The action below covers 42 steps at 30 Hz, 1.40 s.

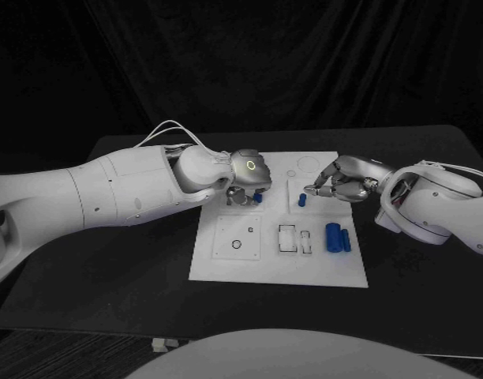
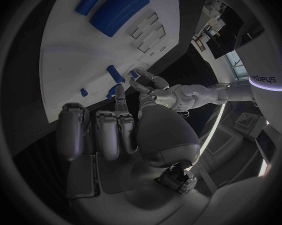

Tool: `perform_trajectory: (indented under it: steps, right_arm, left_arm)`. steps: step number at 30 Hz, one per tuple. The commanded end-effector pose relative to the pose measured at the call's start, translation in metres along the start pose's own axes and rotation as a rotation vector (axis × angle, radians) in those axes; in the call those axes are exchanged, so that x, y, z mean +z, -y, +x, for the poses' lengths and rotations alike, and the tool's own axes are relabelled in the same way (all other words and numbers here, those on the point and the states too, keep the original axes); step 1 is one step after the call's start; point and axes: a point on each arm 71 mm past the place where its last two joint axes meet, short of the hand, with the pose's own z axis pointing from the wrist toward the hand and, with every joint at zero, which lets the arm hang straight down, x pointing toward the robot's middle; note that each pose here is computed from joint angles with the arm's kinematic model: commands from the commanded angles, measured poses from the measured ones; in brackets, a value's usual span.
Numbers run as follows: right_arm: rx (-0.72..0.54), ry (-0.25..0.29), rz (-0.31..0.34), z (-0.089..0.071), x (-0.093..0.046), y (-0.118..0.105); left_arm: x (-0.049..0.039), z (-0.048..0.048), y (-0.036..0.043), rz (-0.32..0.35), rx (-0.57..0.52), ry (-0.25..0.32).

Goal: Assemble the parts on the task board

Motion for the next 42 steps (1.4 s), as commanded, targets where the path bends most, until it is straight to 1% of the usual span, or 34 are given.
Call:
perform_trajectory:
  steps: [1, 10, 28, 42]
  right_arm:
    - [0.0, -0.012, 0.018, 0.002, 0.0, 0.0016]
    - [0.0, -0.017, 0.021, 0.0027, 0.0002, 0.0021]
    - [0.0, -0.021, 0.023, 0.0034, 0.0001, 0.0022]
    - [0.0, -0.023, 0.024, 0.0036, 0.0005, 0.0022]
  left_arm:
    - [0.0002, -0.0014, 0.0013, 0.002, 0.002, 0.016]
    - [-0.0002, -0.001, 0.0013, 0.004, 0.001, 0.014]
    - [0.0026, -0.0006, 0.0022, 0.016, 0.0, -0.002]
    - [0.0028, -0.0001, 0.0039, 0.041, -0.001, -0.006]
